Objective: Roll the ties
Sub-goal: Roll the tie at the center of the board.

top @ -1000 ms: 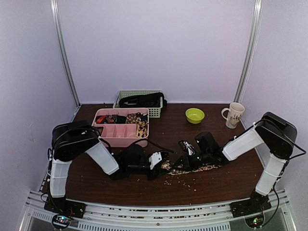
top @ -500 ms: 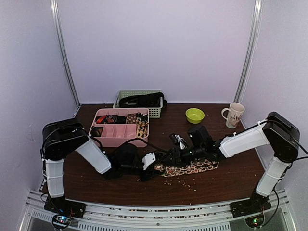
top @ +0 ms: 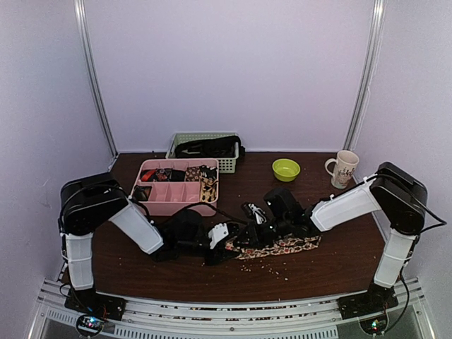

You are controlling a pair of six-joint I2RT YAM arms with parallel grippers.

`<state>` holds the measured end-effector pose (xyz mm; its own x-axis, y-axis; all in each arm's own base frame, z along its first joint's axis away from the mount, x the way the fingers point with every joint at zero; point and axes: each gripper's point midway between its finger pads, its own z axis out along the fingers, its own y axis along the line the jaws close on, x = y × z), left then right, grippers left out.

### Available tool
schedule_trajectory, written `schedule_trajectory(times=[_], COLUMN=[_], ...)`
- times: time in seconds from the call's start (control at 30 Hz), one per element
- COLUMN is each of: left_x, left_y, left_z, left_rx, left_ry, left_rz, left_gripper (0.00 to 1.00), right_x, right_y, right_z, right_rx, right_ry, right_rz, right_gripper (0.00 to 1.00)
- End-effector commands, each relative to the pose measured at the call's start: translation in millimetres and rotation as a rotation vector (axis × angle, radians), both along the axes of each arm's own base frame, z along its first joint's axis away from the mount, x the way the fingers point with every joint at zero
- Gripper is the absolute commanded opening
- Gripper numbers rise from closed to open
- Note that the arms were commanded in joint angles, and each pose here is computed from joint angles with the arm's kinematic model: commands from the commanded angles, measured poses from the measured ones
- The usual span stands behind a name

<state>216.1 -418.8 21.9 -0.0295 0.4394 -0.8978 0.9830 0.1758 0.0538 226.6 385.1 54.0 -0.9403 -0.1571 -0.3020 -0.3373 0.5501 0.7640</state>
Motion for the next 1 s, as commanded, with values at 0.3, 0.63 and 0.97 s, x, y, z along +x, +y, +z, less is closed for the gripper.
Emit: schedule_trajectory(times=[0.3, 0.63, 0.97], left_x=[0.4, -1.1, 7.2], left_y=[8.6, -17.8, -37.7], left_z=[9.7, 4.5, 8.2], left_rx=[-0.04, -0.101, -0.162], left_ry=[-0.025, -0.047, -0.064], left_rz=[0.038, 0.031, 0.05], left_gripper=[0.83, 0.85, 0.83], right_x=[-11.2, -7.3, -13.6], right_y=[-57.0, -94.9, -111.3], right_z=[-63.3, -81.1, -90.2], right_rx=[-0.047, -0.133, -0.229], right_ry=[0.128, 0.129, 0.094], right_rz=[-0.103, -0.152, -0.131], right_gripper=[0.0, 0.0, 0.0])
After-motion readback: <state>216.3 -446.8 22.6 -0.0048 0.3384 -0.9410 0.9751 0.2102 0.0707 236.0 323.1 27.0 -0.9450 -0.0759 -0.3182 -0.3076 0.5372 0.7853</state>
